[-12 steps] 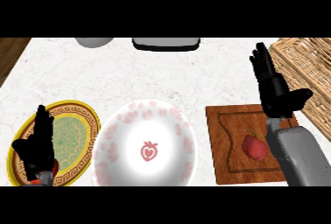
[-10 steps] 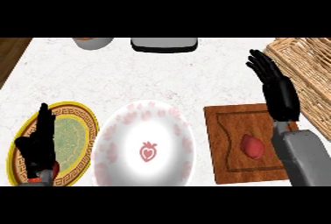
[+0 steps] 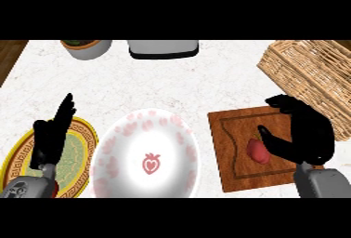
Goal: Pick the bell pepper from the cutting board and place it in the basket
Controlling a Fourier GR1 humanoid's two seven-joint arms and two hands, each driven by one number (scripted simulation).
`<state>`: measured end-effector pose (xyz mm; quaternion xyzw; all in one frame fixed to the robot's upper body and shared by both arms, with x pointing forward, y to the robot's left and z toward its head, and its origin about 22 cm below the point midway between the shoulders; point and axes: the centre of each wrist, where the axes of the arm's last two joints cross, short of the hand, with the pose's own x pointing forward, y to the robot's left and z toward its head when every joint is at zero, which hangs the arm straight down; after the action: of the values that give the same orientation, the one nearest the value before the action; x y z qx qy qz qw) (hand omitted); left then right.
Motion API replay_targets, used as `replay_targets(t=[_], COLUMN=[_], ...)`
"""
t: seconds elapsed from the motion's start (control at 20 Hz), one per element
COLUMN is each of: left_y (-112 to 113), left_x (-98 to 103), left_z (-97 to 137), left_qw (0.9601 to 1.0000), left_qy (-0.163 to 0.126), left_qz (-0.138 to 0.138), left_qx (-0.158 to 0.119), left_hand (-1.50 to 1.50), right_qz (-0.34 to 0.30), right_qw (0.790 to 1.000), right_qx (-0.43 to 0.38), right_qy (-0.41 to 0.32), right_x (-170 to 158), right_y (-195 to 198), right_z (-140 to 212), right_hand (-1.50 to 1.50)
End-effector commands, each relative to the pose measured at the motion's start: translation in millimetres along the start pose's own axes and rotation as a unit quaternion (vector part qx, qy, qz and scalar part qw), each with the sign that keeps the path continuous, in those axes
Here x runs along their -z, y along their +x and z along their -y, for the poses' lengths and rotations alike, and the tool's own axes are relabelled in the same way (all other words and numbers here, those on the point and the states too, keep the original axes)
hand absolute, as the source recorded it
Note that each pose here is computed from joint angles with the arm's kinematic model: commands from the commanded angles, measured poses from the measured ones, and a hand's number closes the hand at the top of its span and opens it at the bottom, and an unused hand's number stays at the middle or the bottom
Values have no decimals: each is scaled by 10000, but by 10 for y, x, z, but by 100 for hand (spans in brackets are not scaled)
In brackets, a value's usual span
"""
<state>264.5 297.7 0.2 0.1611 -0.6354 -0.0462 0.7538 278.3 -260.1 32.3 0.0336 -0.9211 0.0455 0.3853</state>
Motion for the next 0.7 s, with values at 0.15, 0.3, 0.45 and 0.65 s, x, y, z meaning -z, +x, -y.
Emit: replay_targets(t=[0.15, 0.3, 0.45, 0.65], left_y=[129, 225, 179, 278], left_x=[59, 93, 109, 108], left_z=[-68, -131, -97, -130], left_qw=[9991, 9995, 9994, 9991], left_qy=[-312, -231, -214, -335], left_qz=[-242, -124, -213, -155], left_qx=[126, 162, 172, 211], left_hand=[0, 0, 0, 0], right_qz=[47, -783, -1396, -2329], right_qw=[9782, 9334, 8887, 8423], right_qx=[-1950, -3460, -4366, -4691], right_qy=[-709, -531, 106, 1272], right_x=[-536, -793, -924, -882], right_y=[324, 449, 693, 1087], right_z=[-173, 382, 662, 796], right_hand=[-150, -150, -150, -150])
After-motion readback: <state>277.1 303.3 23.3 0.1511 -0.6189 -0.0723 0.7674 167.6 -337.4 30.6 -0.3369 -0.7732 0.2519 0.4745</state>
